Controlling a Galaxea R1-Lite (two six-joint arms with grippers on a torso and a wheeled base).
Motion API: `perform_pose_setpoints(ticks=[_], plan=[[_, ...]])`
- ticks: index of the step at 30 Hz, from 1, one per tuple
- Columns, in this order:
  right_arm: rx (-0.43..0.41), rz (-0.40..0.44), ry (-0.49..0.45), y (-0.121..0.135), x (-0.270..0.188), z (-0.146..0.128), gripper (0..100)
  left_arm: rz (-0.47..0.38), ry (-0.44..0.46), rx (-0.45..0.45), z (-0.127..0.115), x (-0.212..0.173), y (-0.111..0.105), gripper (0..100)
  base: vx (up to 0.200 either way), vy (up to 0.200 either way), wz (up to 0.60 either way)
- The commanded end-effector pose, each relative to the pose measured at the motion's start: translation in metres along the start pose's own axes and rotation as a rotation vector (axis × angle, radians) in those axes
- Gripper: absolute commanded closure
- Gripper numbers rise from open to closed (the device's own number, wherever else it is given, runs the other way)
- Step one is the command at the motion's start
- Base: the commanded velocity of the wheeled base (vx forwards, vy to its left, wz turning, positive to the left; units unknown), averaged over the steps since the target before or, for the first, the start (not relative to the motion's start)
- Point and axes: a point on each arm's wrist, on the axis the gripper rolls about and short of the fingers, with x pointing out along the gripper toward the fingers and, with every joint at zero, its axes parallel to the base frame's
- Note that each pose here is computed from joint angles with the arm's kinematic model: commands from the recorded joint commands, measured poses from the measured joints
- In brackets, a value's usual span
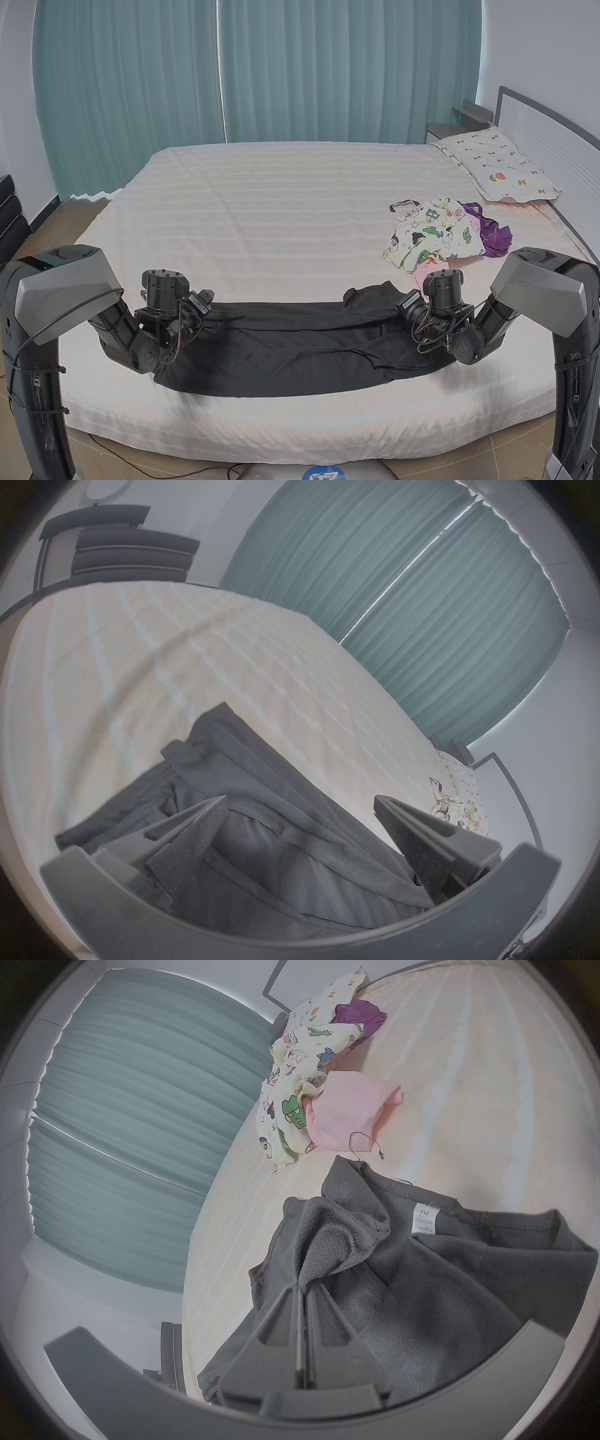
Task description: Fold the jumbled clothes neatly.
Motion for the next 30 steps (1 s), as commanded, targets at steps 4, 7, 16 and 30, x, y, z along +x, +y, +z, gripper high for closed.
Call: perform_pose_setpoints(ticks=[4, 7, 16, 30], plan=[[0.0, -0.002, 0.003, -0.001, 0.0, -0.001, 100, 0.034, 0.028, -0.102, -0.004, 0.013, -0.005, 0, 0.0, 0.0, 0.0], [0.001, -0.007, 0.004, -0.002, 0.0, -0.001, 100, 0.056, 0.042, -0.124, -0.005, 0.015, -0.005, 0, 0.0, 0.0, 0.0], [0.001, 0.006, 0.0, -0.002, -0.001, -0.001, 100, 0.072, 0.05, -0.152, -0.008, 0.023, -0.004, 0, 0.0, 0.0, 0.0], [0.001, 0.008, -0.001, -0.002, -0.001, -0.001, 100, 0.109, 0.03, -0.155, -0.01, 0.032, 0.004, 0, 0.0, 0.0, 0.0]])
